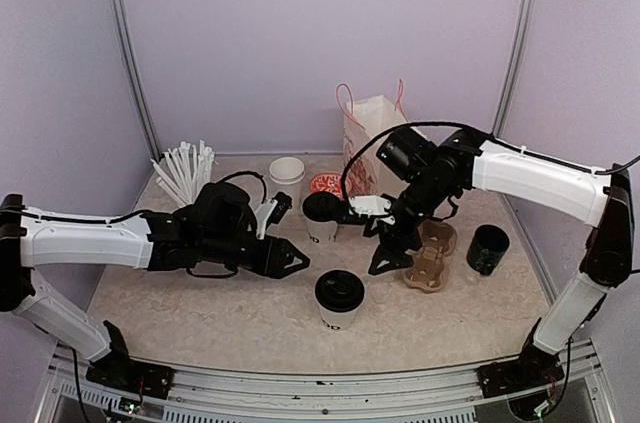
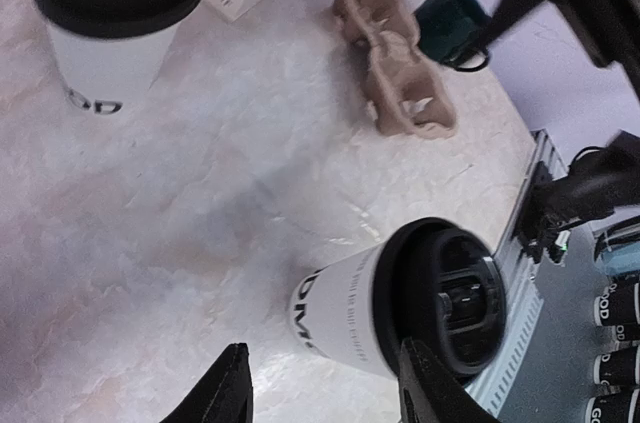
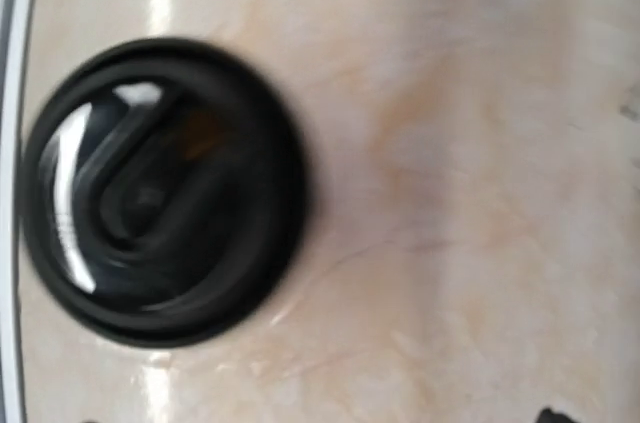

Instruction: Pack the takeout coffee

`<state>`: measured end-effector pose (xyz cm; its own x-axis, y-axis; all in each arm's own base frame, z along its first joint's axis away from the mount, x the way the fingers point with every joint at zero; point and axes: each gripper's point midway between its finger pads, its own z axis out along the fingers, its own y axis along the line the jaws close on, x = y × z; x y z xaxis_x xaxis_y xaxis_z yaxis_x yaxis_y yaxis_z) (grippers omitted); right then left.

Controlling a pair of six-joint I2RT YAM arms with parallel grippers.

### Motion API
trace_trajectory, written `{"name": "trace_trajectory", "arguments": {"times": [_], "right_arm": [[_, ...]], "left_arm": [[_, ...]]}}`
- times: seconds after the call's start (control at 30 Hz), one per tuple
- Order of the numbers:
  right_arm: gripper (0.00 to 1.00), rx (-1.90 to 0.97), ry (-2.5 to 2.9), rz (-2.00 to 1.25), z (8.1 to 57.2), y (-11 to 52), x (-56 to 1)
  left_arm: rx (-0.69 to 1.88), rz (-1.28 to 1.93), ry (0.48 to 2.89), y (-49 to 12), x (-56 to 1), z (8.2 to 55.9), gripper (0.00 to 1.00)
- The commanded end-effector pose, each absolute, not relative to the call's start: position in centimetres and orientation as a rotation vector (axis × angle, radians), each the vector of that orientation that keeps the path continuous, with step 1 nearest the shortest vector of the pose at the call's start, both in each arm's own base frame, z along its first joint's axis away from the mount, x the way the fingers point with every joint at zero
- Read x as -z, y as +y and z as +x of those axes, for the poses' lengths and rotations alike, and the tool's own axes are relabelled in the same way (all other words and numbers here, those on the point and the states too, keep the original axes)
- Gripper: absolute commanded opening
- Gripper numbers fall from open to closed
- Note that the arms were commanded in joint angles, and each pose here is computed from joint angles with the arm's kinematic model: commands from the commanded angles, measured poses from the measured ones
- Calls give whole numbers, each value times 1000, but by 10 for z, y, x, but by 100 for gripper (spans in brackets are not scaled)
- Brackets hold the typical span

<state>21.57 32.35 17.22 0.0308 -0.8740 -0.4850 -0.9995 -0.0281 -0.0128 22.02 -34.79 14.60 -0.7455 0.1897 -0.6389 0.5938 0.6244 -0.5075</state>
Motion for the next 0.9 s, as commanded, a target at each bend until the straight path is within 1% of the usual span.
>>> {"name": "trace_trajectory", "arguments": {"times": [0.0, 0.13, 0.33, 0.5, 0.53, 0.57, 0.6, 0.87], "right_arm": [[91, -838, 1966, -1666, 228, 325, -199], [91, -1038, 2020, -1522, 227, 325, -191], [92, -1181, 2076, -1518, 213, 328, -172], [93, -1232, 2099, -1512, 212, 332, -165], [93, -1238, 2105, -1512, 212, 332, -164], [93, -1242, 2113, -1513, 211, 333, -162], [93, -1248, 2116, -1513, 211, 333, -161], [92, -1278, 2160, -1523, 207, 333, -146]], "left_arm": [[1096, 651, 2142, -363, -187, 215, 52], [1092, 678, 2162, -372, -185, 209, 55], [965, 703, 2237, -377, -164, 204, 58], [956, 701, 2241, -379, -159, 202, 60], [953, 701, 2240, -379, -159, 202, 65], [949, 698, 2241, -379, -158, 203, 73], [946, 699, 2243, -379, -157, 203, 75], [1001, 756, 2257, -387, -152, 193, 75]]}}
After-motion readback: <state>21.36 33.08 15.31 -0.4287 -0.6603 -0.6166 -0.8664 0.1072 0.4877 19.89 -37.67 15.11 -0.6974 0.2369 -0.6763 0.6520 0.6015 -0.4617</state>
